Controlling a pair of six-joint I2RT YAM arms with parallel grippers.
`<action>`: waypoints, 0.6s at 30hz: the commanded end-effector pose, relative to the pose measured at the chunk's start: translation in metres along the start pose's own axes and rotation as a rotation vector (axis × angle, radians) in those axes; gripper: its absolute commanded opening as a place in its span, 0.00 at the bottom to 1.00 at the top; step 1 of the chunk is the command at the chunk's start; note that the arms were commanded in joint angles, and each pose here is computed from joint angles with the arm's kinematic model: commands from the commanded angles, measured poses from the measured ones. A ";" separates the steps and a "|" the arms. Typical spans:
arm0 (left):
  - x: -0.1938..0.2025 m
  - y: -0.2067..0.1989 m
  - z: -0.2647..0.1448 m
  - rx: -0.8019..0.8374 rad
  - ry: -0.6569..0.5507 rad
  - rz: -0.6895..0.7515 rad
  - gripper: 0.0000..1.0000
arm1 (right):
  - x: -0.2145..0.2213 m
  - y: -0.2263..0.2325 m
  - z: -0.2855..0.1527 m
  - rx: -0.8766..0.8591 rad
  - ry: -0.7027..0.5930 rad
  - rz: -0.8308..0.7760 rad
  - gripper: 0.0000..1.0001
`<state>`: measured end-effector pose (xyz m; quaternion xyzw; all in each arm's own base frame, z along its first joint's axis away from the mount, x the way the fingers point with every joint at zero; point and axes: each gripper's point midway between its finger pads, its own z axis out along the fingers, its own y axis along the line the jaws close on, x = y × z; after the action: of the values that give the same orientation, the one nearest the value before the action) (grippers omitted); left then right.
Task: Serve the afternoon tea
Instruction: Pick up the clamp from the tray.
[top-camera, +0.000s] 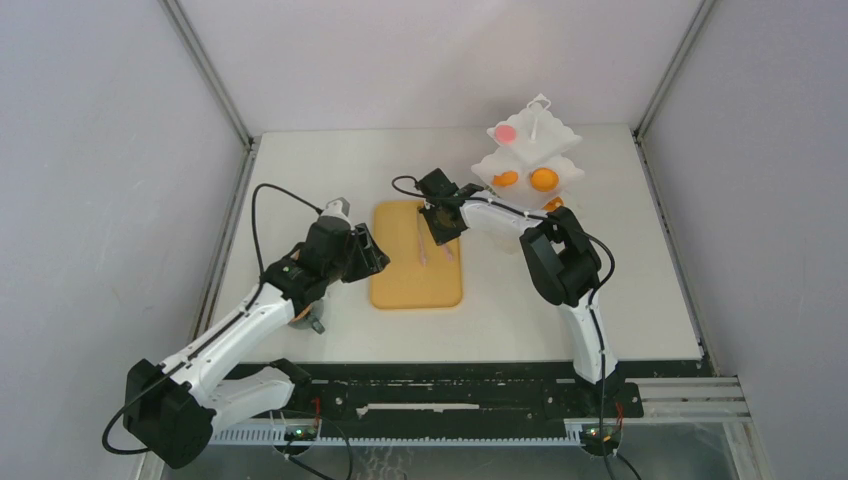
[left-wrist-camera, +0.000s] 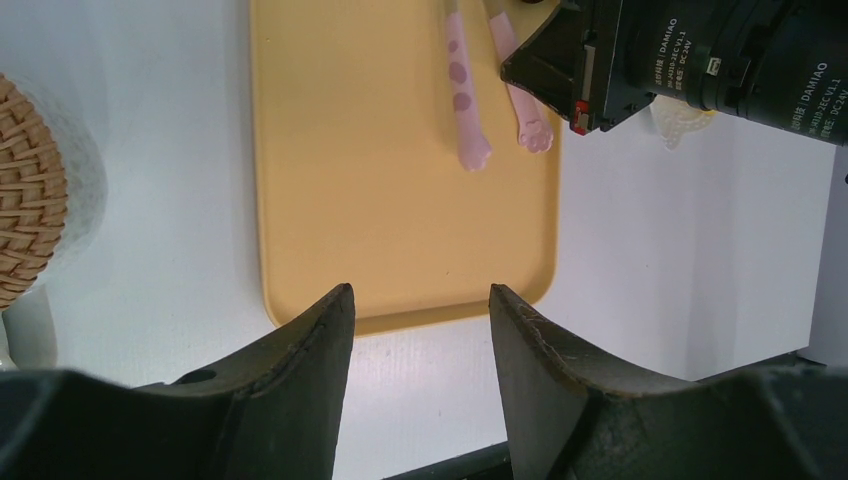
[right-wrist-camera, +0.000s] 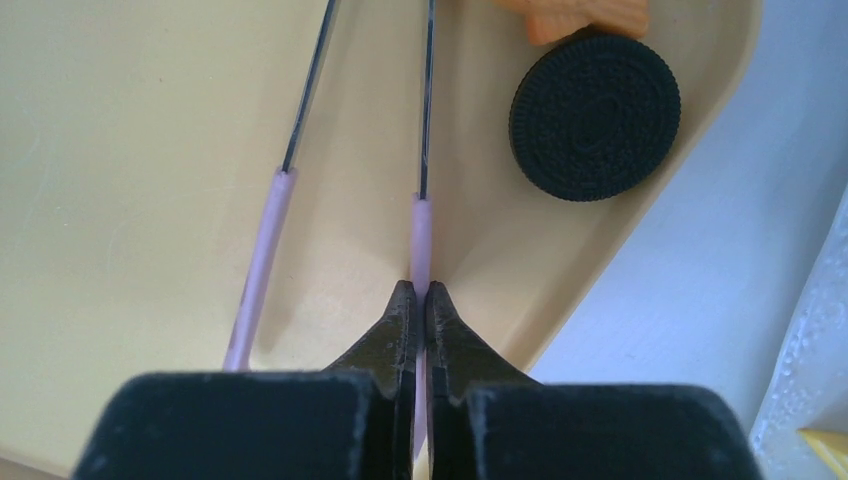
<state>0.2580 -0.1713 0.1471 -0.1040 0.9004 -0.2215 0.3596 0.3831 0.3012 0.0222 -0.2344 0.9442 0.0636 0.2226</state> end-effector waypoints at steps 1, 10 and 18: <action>-0.002 0.005 -0.004 -0.007 -0.030 0.023 0.57 | -0.013 0.009 -0.022 -0.009 -0.034 0.046 0.00; -0.007 0.005 -0.013 0.000 -0.050 0.052 0.57 | -0.002 0.043 -0.064 0.026 -0.033 0.190 0.00; -0.009 0.005 -0.030 0.035 -0.091 0.048 0.58 | 0.020 0.061 -0.113 0.174 -0.122 0.407 0.00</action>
<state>0.2488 -0.1599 0.1695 -0.0948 0.8863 -0.2257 0.3931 0.3035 0.3303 0.0693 -0.1285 0.9644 0.0461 0.2266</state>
